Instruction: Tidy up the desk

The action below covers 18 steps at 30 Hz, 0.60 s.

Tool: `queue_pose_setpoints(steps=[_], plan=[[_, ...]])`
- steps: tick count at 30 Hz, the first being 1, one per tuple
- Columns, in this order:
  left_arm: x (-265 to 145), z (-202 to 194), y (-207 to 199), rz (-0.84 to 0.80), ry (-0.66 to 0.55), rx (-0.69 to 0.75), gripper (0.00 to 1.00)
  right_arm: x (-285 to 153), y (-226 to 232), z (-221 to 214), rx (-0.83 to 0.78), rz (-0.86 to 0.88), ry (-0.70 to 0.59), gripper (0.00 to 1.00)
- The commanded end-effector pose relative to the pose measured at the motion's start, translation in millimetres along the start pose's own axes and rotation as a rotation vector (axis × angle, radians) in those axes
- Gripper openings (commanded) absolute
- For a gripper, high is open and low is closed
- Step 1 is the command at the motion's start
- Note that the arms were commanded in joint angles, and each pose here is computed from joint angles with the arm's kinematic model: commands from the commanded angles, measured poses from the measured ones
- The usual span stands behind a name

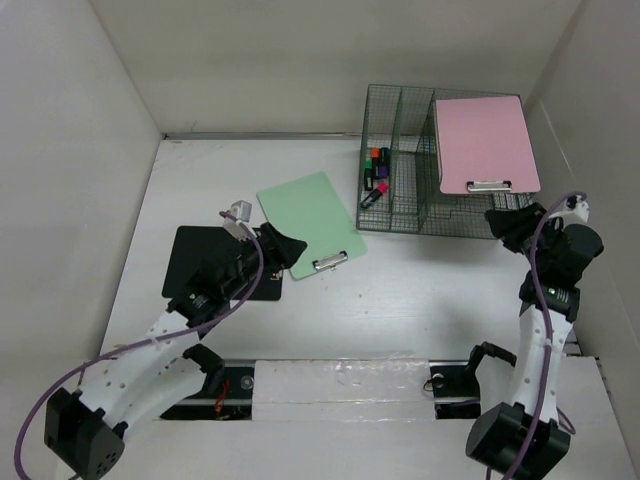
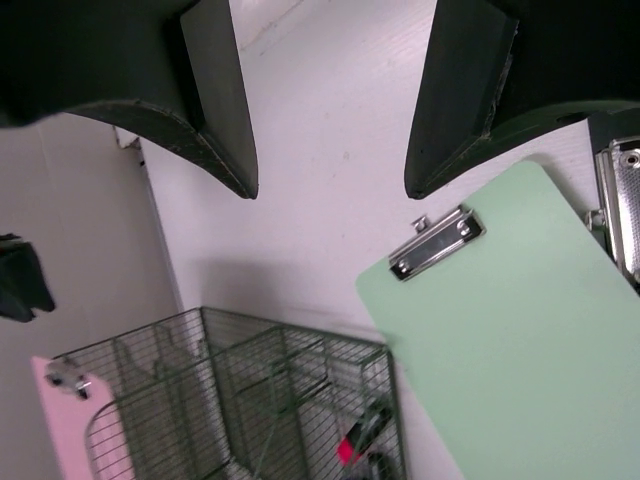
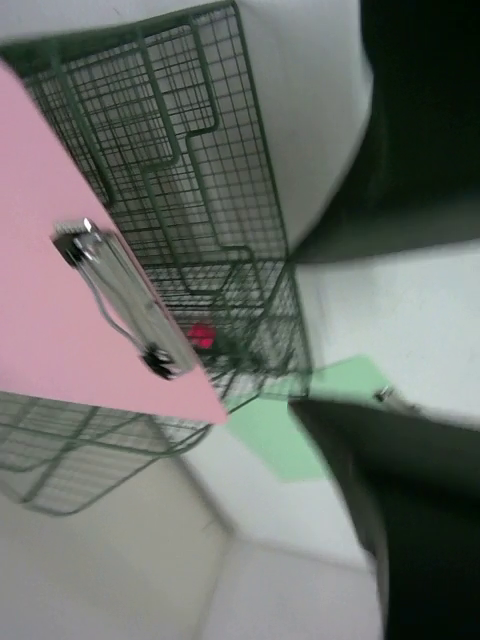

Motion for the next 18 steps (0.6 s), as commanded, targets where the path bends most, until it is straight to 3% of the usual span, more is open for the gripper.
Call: queue_pose_setpoints(steps=[1, 3, 5, 10, 11, 13, 14, 15, 16, 18], plan=[[12, 2, -7, -0.026, 0.037, 0.034, 0.56, 0, -9, -24, -0.062, -0.018, 0.101, 0.45], [26, -8, -3, -0.014, 0.112, 0.058, 0.56, 3, -6, -36, -0.081, 0.010, 0.148, 0.22], [42, -24, 6, 0.026, 0.215, 0.087, 0.57, 4, 1, -56, -0.125, 0.062, 0.226, 0.08], [56, -38, 12, 0.072, 0.182, 0.151, 0.60, 3, 4, -93, -0.181, 0.130, 0.340, 0.10], [62, -45, 18, 0.095, 0.205, 0.171, 0.60, 2, 5, -100, -0.185, 0.148, 0.350, 0.12], [72, -49, 18, 0.078, 0.234, 0.246, 0.62, 1, 14, -112, -0.187, 0.213, 0.375, 0.26], [79, -60, 24, 0.081, 0.278, 0.278, 0.62, 0, 11, -121, -0.183, 0.219, 0.392, 0.34], [82, -68, 21, 0.022, 0.314, 0.305, 0.63, -1, 14, -124, -0.184, 0.236, 0.391, 0.49], [87, -73, 18, -0.025, 0.312, 0.371, 0.97, -1, 15, -129, -0.168, 0.242, 0.395, 0.55], [97, -85, 19, -0.036, 0.325, 0.448, 0.99, -2, 24, -140, -0.180, 0.313, 0.405, 0.63]])
Point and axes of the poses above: each gripper's point midway between its finger pads, its own x axis out along the fingers, its own y axis along the line the jaws close on, z = x × y, the point moved 4 cm from there along -x, back along the fingers, and after that the axes turned 12 degrees about x, right-handed, at the moved point
